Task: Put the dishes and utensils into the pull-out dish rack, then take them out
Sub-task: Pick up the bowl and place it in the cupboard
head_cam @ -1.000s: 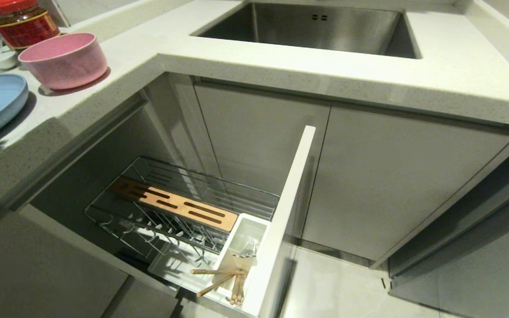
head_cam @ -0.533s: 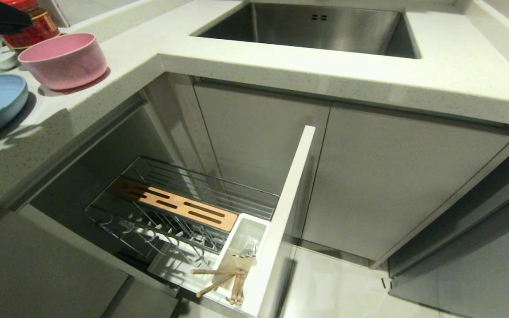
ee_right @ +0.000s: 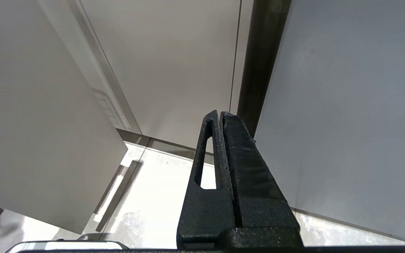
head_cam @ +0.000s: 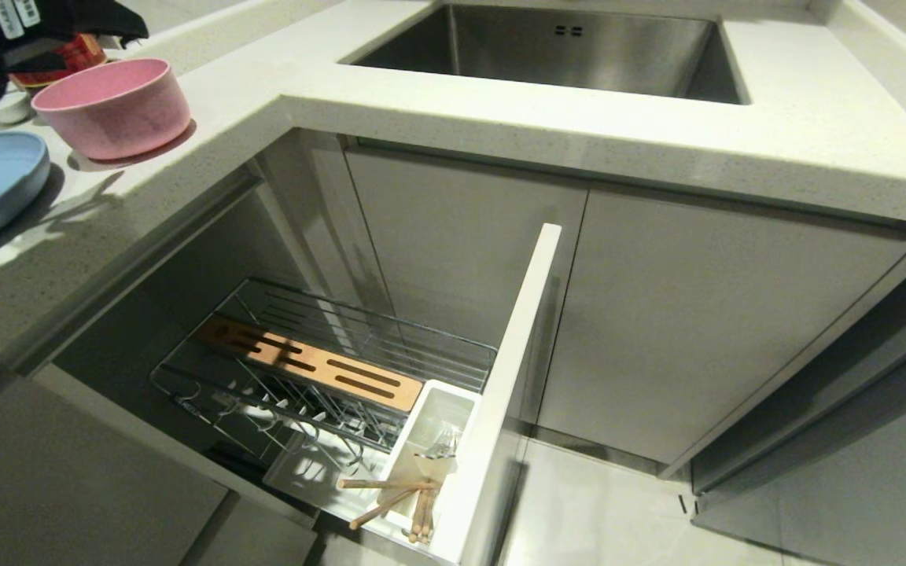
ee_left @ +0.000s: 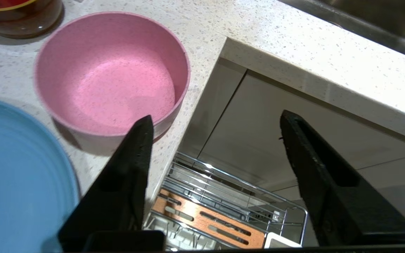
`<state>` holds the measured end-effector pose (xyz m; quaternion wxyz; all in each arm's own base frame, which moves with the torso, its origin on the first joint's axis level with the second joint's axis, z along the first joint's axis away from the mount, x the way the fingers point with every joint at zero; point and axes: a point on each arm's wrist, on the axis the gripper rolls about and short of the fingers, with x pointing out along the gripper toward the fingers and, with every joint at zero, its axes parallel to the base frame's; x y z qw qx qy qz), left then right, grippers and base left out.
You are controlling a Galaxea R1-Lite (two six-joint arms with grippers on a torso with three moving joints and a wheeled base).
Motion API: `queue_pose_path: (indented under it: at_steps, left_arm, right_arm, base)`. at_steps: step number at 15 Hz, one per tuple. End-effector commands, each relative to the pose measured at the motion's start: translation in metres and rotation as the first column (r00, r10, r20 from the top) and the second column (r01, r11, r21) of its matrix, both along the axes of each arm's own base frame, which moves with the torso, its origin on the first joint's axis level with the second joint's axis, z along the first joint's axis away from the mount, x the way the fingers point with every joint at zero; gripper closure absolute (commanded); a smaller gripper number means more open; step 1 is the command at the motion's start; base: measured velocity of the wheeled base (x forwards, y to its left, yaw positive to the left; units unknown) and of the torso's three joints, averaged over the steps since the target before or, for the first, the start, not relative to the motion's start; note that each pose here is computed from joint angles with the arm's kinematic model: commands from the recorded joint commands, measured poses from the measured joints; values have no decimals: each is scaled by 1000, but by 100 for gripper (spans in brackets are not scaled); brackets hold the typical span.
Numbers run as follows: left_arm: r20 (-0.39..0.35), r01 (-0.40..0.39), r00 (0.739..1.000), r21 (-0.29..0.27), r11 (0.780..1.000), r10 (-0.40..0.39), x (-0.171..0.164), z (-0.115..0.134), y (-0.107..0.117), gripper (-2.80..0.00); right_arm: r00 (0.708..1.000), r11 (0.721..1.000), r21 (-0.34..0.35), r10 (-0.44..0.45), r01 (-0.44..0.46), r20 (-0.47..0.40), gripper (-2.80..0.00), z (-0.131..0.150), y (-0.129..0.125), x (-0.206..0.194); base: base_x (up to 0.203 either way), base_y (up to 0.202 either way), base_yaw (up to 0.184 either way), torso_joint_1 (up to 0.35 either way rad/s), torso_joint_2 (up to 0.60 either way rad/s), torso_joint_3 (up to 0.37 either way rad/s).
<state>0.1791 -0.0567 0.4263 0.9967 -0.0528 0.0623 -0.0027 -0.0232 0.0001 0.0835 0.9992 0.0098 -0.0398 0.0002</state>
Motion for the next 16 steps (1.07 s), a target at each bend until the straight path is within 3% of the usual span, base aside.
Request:
queue_pose_path:
  at_steps: [1, 6, 16]
  left_arm:
    - [-28, -30, 999, 12, 999, 30, 22, -8, -2, -280]
    - [-43, -64, 997, 21, 998, 65, 49, -15, -3, -280]
    - [-60, -109, 992, 77, 991, 114, 66, -21, 6, -280]
  right_arm:
    - [1000, 1000, 0, 0, 0, -25, 0, -7, 0, 2]
    - [1000, 1000, 0, 0, 0, -24, 0, -7, 0, 2]
    - [1000, 1000, 0, 0, 0, -24, 0, -7, 0, 2]
  base:
    - [0, 0, 0, 0, 0, 0]
    - [0, 0, 0, 0, 0, 0]
    - [0, 0, 0, 0, 0, 0]
